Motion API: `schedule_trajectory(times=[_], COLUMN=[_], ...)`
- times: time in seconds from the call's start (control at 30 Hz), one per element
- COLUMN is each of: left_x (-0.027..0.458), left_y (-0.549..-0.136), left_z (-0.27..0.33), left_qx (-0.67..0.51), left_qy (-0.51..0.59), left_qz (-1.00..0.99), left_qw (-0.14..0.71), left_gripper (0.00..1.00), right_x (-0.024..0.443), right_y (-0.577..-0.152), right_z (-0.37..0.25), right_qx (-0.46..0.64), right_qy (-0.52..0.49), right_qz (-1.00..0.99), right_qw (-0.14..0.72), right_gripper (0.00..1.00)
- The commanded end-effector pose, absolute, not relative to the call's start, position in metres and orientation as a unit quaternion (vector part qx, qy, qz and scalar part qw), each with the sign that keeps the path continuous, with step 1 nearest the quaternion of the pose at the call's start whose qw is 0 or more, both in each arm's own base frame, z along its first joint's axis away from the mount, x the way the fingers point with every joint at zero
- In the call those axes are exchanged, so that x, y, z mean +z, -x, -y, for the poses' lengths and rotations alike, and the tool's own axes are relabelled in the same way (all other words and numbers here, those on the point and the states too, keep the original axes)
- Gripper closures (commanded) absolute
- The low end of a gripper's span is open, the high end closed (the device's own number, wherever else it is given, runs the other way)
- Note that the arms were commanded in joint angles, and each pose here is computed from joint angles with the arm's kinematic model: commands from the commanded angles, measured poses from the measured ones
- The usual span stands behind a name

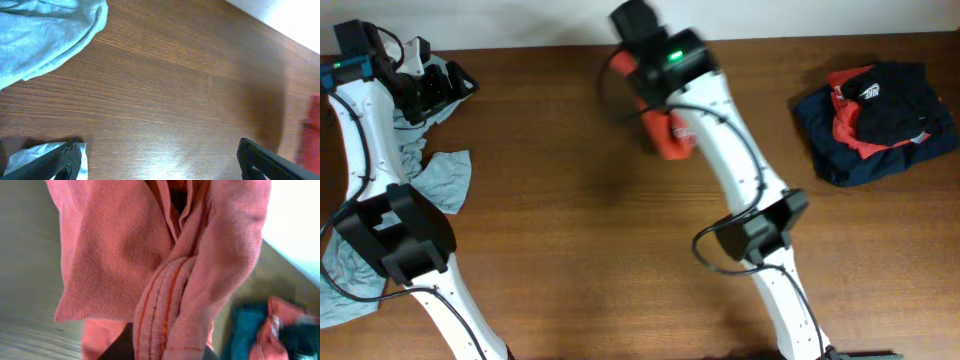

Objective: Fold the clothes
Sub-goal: 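Lift the folded shirt and carry it right to the navy pile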

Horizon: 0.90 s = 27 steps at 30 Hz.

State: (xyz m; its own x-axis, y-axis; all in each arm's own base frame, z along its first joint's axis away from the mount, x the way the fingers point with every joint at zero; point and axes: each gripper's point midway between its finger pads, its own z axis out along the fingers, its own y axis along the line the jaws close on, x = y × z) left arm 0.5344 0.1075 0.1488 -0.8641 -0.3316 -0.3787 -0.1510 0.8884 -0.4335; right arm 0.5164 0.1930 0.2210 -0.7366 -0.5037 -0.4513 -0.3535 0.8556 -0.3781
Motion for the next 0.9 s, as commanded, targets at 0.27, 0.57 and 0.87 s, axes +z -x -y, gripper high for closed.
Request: schedule_trajectory(times=[0.27,0.57,0.87], left_x=[0.150,0.149,0.147], left_y=[-0.537,-0.536,-0.535], left_z=[-0.111,-0.110,-0.110], left_qx=[-0.191,-0.191,-0.182], left_qy=[0.119,0.118,0.118], left_qz=[-0.946,-0.946,-0.949], left_qw=[0.234,0.233,0.227], left_gripper=[0.01,0.01,0.01], right_x=[0.324,0.384,0.400], right_y=[-0.506,-0.457,-0.433], right_z=[-0.055,0.043,0.116], right_qx=[-0.113,-0.216,-0.227], right_qy=[-0.082,-0.279,-0.379], right_qz=[-0.917,-0.835,-0.788], right_qw=[0.375,0.423,0.428], right_gripper=[0.96,0.96,0.96])
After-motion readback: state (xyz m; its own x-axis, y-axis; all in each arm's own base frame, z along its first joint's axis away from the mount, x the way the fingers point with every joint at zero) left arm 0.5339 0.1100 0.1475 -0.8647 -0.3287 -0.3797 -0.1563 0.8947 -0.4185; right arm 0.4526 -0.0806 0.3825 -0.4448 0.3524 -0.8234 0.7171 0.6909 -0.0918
